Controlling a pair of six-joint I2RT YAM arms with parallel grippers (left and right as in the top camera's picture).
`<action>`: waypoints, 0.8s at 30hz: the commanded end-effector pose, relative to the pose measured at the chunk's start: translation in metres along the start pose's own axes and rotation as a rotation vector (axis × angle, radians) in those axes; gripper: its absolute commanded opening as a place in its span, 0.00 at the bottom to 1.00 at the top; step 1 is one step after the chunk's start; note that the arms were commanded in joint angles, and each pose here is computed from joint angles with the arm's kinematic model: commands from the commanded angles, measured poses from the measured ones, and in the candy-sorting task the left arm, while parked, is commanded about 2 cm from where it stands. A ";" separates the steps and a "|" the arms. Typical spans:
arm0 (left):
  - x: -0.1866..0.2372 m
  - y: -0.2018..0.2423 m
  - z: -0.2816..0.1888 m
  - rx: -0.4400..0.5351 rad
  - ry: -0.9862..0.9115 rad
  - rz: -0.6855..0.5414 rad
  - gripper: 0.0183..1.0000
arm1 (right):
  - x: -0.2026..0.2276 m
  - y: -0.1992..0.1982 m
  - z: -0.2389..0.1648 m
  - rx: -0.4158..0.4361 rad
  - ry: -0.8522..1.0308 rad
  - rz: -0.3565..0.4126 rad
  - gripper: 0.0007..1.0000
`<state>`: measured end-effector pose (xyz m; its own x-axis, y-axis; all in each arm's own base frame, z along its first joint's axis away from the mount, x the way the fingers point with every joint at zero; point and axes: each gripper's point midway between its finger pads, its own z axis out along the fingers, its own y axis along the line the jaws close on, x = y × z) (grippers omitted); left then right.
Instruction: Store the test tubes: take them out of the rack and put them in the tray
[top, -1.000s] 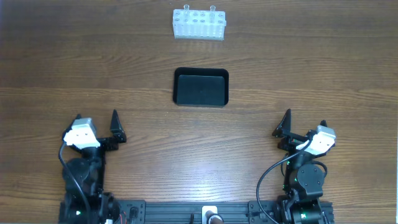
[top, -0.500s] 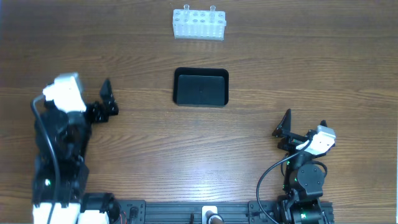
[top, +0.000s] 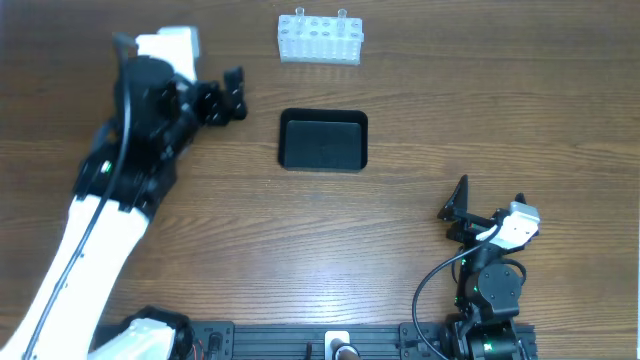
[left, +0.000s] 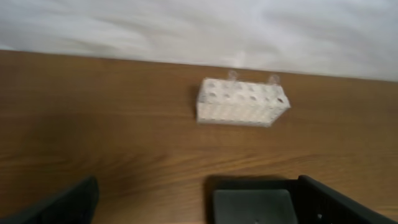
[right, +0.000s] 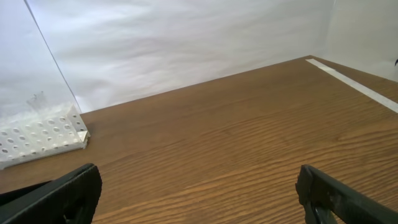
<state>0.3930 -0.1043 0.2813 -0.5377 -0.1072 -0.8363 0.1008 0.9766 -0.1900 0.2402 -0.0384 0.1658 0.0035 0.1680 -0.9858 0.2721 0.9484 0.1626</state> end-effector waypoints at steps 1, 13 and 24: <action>-0.009 -0.020 0.032 -0.024 0.055 0.013 1.00 | 0.001 -0.001 0.000 0.004 -0.002 -0.001 0.99; -0.011 -0.049 0.131 -0.075 0.180 0.009 1.00 | 0.001 -0.001 0.000 0.004 -0.002 -0.001 0.99; -0.002 -0.062 0.205 -0.074 0.224 0.025 0.99 | 0.001 -0.001 0.000 0.004 -0.002 -0.001 0.99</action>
<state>0.5469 -0.1971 0.1943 -0.7143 -0.0405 -0.6986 0.0650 0.9902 -0.1239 0.2402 -0.0383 0.1659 0.0038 0.1681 -0.9858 0.2716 0.9485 0.1628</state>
